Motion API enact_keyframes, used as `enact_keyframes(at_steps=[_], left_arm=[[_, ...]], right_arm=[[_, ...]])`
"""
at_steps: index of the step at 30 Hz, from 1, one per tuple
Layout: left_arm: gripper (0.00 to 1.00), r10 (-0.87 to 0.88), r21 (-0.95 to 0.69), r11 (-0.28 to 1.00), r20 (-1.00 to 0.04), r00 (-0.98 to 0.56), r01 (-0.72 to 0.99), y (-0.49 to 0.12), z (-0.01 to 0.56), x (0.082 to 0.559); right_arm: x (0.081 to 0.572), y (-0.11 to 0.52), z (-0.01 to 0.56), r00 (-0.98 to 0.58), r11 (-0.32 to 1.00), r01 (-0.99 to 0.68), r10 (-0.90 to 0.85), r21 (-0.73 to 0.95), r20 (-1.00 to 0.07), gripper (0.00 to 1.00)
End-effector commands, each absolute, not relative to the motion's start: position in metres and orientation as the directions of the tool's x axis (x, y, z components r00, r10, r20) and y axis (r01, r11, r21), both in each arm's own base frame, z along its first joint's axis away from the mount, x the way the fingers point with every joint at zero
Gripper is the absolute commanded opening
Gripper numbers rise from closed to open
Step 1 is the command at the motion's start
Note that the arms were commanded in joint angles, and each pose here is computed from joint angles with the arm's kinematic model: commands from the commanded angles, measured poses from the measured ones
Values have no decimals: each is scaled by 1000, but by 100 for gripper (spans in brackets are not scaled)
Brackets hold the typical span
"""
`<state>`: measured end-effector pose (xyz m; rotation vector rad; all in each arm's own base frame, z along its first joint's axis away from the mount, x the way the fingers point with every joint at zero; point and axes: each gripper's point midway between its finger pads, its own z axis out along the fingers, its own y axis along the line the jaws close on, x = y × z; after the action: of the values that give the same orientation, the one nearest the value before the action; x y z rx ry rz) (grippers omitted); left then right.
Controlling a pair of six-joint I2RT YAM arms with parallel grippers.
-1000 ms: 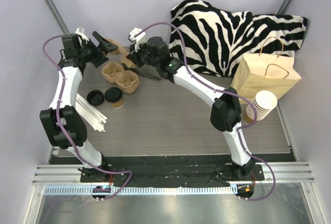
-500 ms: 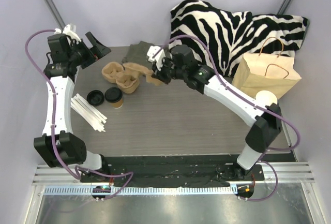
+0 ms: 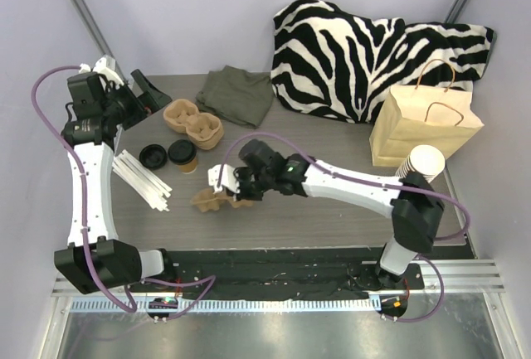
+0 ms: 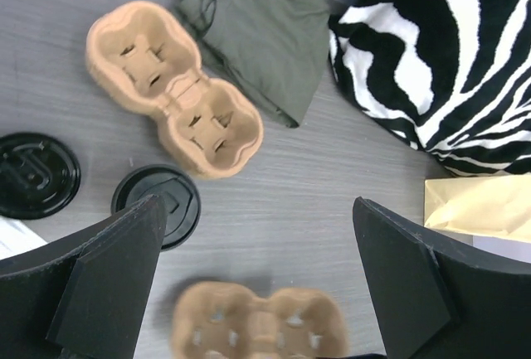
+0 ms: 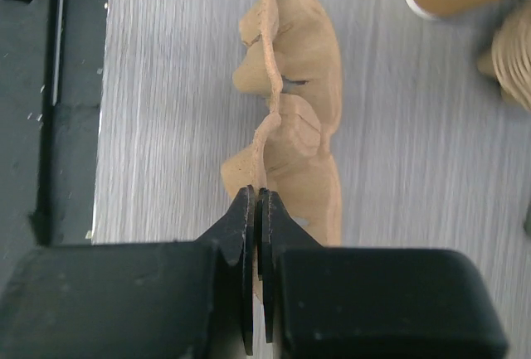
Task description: Pack the takeout coffee
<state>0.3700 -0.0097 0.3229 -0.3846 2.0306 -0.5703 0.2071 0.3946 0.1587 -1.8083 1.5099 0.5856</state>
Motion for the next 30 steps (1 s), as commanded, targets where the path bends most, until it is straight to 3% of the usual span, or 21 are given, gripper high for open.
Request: enact_keyframes(at_steps=[1, 5, 6, 9, 11, 12, 15, 21, 25, 30], left_arm=[[100, -490, -546, 836, -704, -514, -50, -2, 320, 360], [100, -475, -551, 833, -674, -566, -43, -4, 315, 353], [100, -470, -546, 837, -676, -568, -43, -3, 314, 353], [100, -469, -553, 833, -671, -574, -34, -5, 314, 352], [100, -466, -562, 827, -667, -581, -19, -8, 314, 353], [100, -464, -569, 822, -665, -585, -6, -11, 316, 353], [100, -450, -575, 818, -665, -596, 23, -14, 316, 355], [100, -422, -620, 775, -653, -629, 124, -31, 316, 353], [100, -418, -640, 751, -651, -634, 162, -39, 317, 352], [100, -436, -656, 739, -639, -634, 153, -39, 316, 355]], right_arm=[[219, 449, 170, 344, -68, -924, -580, -377, -739, 1], [212, 466, 152, 368, -107, -917, -598, -384, -712, 1], [211, 468, 145, 365, -116, -920, -608, -375, -705, 7], [209, 466, 141, 336, -116, -931, -642, -346, -689, 41], [212, 463, 149, 291, -72, -942, -664, -329, -688, 54], [212, 458, 153, 272, -60, -946, -681, -319, -680, 67], [216, 443, 187, 217, 5, -954, -677, -298, -704, 81], [263, 374, 265, 9, 240, -946, -653, -218, -757, 91], [347, 274, 331, -175, 553, -806, -560, -209, -810, 91], [396, 145, 382, -315, 808, -554, -425, -199, -848, 90]])
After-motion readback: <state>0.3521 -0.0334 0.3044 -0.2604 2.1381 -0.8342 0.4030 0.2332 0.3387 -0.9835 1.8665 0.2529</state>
